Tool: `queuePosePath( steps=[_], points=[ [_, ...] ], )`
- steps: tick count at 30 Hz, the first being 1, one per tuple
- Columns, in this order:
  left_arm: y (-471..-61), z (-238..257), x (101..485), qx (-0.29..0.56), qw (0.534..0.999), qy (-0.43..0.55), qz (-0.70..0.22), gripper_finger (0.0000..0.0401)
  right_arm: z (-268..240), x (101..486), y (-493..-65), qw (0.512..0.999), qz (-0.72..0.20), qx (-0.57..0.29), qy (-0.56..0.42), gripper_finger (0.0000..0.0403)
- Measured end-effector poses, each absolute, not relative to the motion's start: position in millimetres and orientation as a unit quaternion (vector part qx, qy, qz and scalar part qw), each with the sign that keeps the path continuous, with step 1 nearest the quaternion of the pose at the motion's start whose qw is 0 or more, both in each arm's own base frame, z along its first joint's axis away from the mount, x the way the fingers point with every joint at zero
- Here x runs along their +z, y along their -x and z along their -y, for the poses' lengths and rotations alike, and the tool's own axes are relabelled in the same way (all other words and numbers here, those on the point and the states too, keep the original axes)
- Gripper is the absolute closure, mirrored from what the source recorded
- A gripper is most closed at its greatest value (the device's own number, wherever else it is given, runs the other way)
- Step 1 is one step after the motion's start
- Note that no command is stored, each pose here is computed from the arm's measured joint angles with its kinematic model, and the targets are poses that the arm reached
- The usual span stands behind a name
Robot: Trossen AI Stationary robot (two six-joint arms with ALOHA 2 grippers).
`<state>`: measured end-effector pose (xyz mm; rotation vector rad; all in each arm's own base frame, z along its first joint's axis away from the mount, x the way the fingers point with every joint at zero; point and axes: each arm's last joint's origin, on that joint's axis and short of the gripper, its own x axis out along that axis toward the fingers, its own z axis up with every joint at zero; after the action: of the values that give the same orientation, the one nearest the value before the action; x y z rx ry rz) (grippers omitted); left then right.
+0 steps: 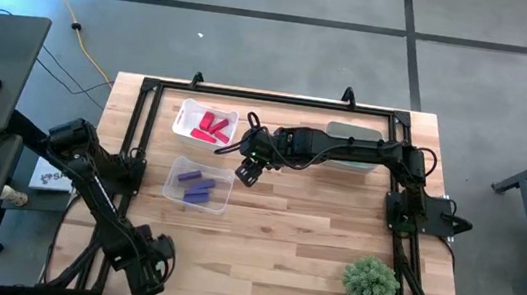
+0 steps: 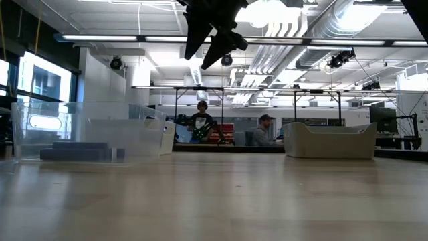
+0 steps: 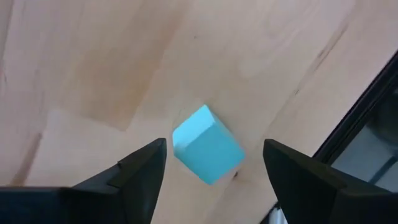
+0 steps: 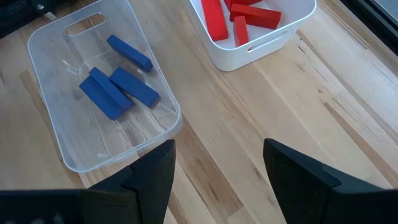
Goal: Sort & place blocks by color
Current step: Put the light blue block into the grey bin
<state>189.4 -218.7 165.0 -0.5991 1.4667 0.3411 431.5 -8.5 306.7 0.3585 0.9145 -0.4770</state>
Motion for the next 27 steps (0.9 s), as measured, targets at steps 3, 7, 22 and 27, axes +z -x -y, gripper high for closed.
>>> queuePosePath(
  steps=[3, 7, 22, 27],
  points=[
    [-190.2, 218.0, 165.0, 0.180, 0.676, 0.298, -0.650, 0.0147, 8.4, 306.6, -431.5, 0.855, -0.435, -0.227, -0.170, 0.0169],
    [-190.3, 218.0, 165.0, 0.207, 0.664, 0.325, -0.641, 0.0157, 8.5, 306.7, -431.5, 0.855, -0.435, -0.226, -0.168, 0.0169],
    [-190.8, 215.6, 162.2, 0.249, 0.641, 0.349, -0.636, 0.0180, 8.6, 306.6, -431.3, 0.855, -0.437, -0.225, -0.167, 0.0169],
    [-190.9, 214.5, 162.1, 0.254, 0.629, 0.354, -0.644, 0.0181, 8.4, 306.3, -431.0, 0.854, -0.439, -0.226, -0.166, 0.0169]
  ],
)
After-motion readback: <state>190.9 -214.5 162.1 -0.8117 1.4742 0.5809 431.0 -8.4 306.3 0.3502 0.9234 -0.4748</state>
